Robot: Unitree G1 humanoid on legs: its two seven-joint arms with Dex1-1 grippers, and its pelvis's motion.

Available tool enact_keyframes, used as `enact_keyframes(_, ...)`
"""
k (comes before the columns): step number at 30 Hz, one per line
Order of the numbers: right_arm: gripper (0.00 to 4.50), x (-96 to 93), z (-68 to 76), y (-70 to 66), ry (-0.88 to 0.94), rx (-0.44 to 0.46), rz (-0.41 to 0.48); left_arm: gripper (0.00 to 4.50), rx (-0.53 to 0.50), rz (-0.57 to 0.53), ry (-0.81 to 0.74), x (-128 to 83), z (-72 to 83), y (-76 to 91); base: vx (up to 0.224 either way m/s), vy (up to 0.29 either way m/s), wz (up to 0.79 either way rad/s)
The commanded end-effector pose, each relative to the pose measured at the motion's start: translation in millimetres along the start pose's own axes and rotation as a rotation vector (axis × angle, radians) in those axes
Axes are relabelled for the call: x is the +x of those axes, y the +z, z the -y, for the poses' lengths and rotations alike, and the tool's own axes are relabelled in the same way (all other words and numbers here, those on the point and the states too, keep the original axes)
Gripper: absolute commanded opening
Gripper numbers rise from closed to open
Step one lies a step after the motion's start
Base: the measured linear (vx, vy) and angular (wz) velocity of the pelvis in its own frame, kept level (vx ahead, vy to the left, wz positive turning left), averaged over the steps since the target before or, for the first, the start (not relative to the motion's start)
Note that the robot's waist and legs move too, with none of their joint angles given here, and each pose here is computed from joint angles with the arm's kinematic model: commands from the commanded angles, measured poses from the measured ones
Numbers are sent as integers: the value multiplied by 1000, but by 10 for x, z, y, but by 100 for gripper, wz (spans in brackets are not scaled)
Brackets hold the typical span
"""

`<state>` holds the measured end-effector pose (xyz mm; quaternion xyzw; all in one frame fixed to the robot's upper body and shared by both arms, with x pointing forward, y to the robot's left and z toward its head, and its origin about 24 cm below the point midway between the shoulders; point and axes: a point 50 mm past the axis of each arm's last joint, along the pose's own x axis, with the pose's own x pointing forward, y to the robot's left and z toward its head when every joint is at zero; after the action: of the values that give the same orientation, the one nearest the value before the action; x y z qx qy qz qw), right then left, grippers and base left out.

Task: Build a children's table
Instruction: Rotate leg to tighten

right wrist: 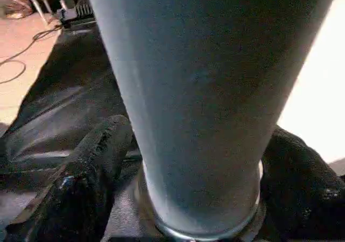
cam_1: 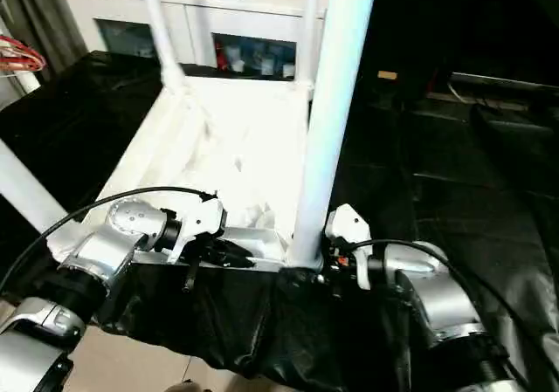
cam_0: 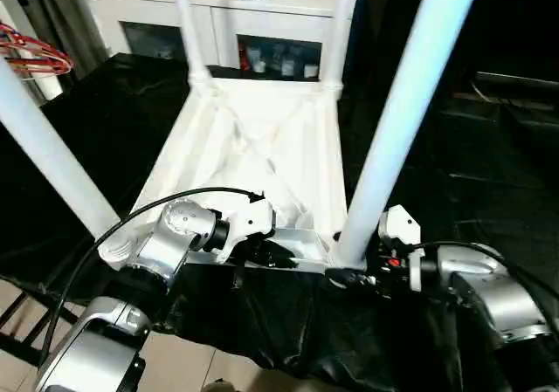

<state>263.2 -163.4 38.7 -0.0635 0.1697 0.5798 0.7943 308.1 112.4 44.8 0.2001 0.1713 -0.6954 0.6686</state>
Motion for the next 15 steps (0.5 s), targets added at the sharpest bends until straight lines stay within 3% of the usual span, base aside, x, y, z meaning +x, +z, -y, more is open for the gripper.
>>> enact_keyframes(1,353,202,-220,5,196,-3,10,0,34,13,46,-18,-101,122,0,0,0)
enact_keyframes(15,267,207,-221,15,172,23,23,0,18,32,60,-21,-96,93,0,0,0)
